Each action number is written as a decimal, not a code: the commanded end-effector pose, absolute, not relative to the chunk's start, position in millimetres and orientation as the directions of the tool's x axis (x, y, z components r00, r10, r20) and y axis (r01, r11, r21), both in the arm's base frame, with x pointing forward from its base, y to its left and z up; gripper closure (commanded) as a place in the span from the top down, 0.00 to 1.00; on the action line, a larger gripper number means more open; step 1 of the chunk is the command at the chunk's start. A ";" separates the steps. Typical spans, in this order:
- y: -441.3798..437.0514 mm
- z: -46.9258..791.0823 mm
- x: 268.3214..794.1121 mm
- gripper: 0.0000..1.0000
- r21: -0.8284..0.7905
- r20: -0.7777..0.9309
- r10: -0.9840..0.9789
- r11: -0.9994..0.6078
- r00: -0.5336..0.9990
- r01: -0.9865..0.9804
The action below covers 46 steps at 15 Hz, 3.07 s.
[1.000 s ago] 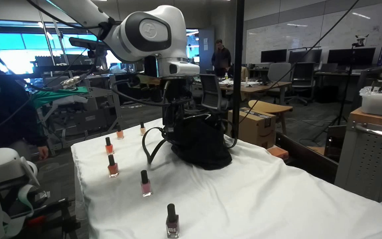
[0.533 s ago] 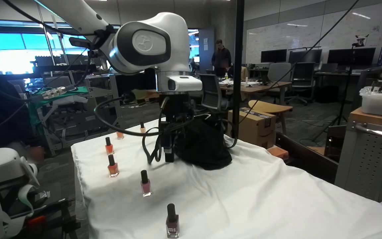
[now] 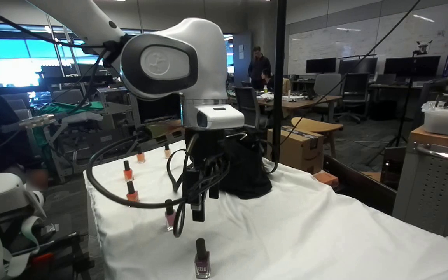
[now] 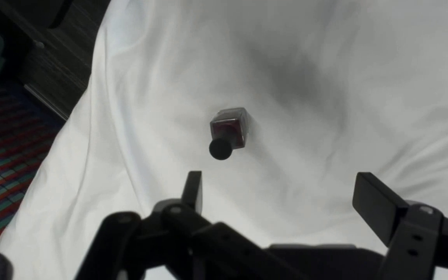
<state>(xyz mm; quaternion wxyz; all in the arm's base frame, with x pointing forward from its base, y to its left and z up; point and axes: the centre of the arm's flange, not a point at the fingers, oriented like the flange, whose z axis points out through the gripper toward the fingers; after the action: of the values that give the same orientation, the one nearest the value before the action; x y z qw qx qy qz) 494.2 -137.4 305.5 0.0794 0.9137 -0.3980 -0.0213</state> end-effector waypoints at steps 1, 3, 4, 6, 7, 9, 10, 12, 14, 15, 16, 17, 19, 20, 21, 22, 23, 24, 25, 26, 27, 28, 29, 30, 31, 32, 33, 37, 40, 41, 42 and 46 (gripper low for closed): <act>-155.3 302.3 476.7 1.00 0.129 0.015 -0.688 -0.719 0.726 -0.683; -163.6 293.9 474.7 1.00 0.125 0.000 -0.656 -0.749 0.755 -0.651; -168.1 289.1 474.2 1.00 0.124 -0.011 -0.643 -0.760 0.765 -0.637; -174.5 279.3 472.7 1.00 0.114 -0.029 -0.617 -0.784 0.787 -0.610; -176.5 273.2 472.5 1.00 0.107 -0.037 -0.602 -0.796 0.798 -0.595; -179.6 261.6 474.8 1.00 0.088 -0.054 -0.574 -0.818 0.817 -0.569; -180.7 255.3 476.0 1.00 0.079 -0.059 -0.563 -0.826 0.825 -0.558; -181.9 241.4 477.3 1.00 0.058 -0.076 -0.539 -0.842 0.839 -0.536; -182.5 228.1 477.4 1.00 0.048 -0.094 -0.522 -0.853 0.848 -0.520; -183.8 222.7 477.4 1.00 0.044 -0.103 -0.517 -0.856 0.850 -0.515; -184.2 217.2 476.8 1.00 0.039 -0.109 -0.513 -0.858 0.852 -0.512; -184.8 213.3 475.7 1.00 0.036 -0.115 -0.509 -0.860 0.853 -0.508; -185.9 206.5 473.4 1.00 0.028 -0.120 -0.504 -0.863 0.855 -0.505; -186.7 204.2 472.0 1.00 0.026 -0.120 -0.503 -0.863 0.856 -0.504; -187.3 203.0 470.8 1.00 0.025 -0.120 -0.500 -0.865 0.857 -0.501; -188.1 203.3 469.8 1.00 0.023 -0.115 -0.499 -0.866 0.859 -0.499; -188.8 202.7 469.4 1.00 0.023 -0.110 -0.499 -0.866 0.860 -0.500; -189.7 202.4 469.7 1.00 0.019 -0.106 -0.495 -0.868 0.862 -0.496; -190.9 200.8 470.2 1.00 0.013 -0.102 -0.493 -0.869 0.864 -0.494; -191.8 199.4 470.9 1.00 0.008 -0.097 -0.491 -0.870 0.866 -0.492; -193.2 196.9 472.0 1.00 0.000 -0.097 -0.488 -0.871 0.867 -0.491; -193.7 194.8 472.2 1.00 -0.005 -0.099 -0.488 -0.871 0.867 -0.491; -193.9 192.7 471.7 1.00 -0.011 -0.101 -0.486 -0.872 0.868 -0.490; -193.7 192.5 471.8 1.00 -0.021 -0.095 -0.483 -0.873 0.871 -0.486; -193.5 191.7 471.8 1.00 -0.027 -0.092 -0.480 -0.875 0.873 -0.484; -193.2 190.0 472.1 1.00 -0.032 -0.092 -0.478 -0.875 0.874 -0.482; -193.1 188.2 472.0 1.00 -0.038 -0.094 -0.476 -0.876 0.874 -0.481; -188.8 188.2 469.8 1.00 -0.025 -0.099 -0.475 -0.877 0.874 -0.480; -188.3 201.2 468.9 1.00 0.001 -0.085 -0.481 -0.876 0.873 -0.483; -187.6 206.0 469.1 1.00 0.011 -0.078 -0.481 -0.876 0.873 -0.482; -187.4 210.3 469.3 1.00 0.017 -0.073 -0.480 -0.877 0.874 -0.480; -179.9 227.8 470.0 1.00 0.040 -0.046 -0.472 -0.882 0.881 -0.470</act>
<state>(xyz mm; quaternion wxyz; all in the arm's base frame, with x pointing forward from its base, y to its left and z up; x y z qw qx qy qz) 473.2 -188.2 206.5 0.0000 0.9694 -0.2423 -0.0407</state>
